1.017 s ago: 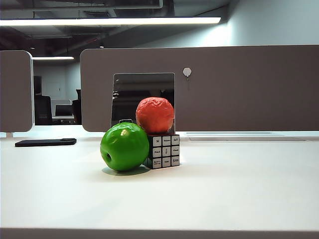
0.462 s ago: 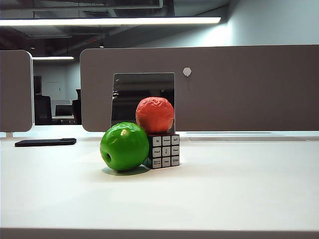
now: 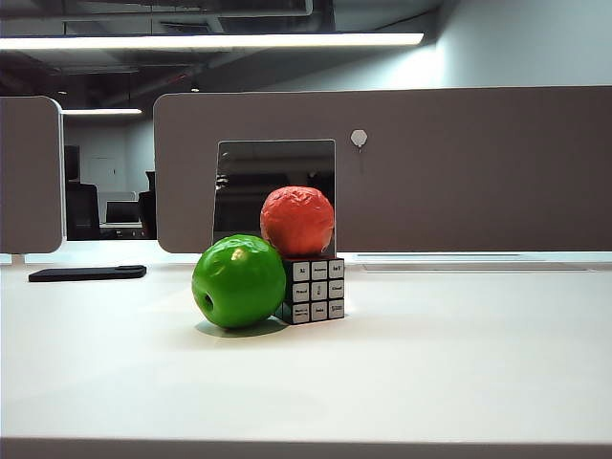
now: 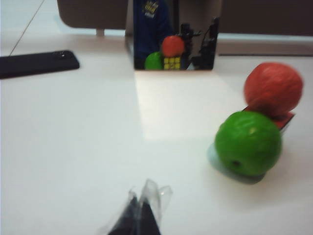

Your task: Move all the fruits on the tabletop near the face of the Rubik's cube that has the color most similar to each fruit.

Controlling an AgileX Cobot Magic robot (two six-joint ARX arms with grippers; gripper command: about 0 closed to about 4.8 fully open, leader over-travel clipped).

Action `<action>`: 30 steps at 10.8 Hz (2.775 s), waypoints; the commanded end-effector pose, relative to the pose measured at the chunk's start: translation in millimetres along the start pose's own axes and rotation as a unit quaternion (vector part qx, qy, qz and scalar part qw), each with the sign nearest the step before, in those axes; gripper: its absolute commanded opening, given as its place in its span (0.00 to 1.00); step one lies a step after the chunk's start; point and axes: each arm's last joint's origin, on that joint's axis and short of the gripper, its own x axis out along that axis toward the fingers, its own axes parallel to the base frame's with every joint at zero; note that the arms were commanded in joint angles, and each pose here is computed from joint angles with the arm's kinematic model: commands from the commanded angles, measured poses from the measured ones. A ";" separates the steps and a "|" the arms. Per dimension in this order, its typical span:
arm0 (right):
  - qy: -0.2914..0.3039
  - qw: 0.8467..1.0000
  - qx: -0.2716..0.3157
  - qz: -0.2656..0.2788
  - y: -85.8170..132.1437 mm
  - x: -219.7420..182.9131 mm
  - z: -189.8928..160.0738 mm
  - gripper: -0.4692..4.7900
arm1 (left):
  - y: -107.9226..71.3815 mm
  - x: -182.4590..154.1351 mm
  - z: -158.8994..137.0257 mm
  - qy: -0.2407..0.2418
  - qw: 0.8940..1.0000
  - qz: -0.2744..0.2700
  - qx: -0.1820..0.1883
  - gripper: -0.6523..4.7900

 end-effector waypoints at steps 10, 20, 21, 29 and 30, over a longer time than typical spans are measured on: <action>-0.008 0.993 -0.002 0.121 5.8 -0.7 0.1 0.09 | 3.5 13.4 -36.3 0.047 0.998 0.022 0.024 0.11; -0.047 0.997 -0.006 0.056 -2.6 -0.1 7.9 0.09 | 2.8 16.0 -21.9 -0.062 0.992 0.033 0.108 0.11; -0.046 0.998 -0.007 0.051 -4.0 0.0 7.8 0.09 | 2.7 15.9 -21.5 -0.064 0.991 0.033 0.113 0.11; -0.049 0.997 -0.004 0.058 -19.5 -1.4 8.0 0.09 | 30.8 10.6 -11.5 -0.110 0.990 0.060 0.058 0.11; -0.048 0.997 0.007 0.058 -19.6 -1.4 8.1 0.09 | 30.1 10.5 -10.8 -0.114 0.991 0.048 0.044 0.11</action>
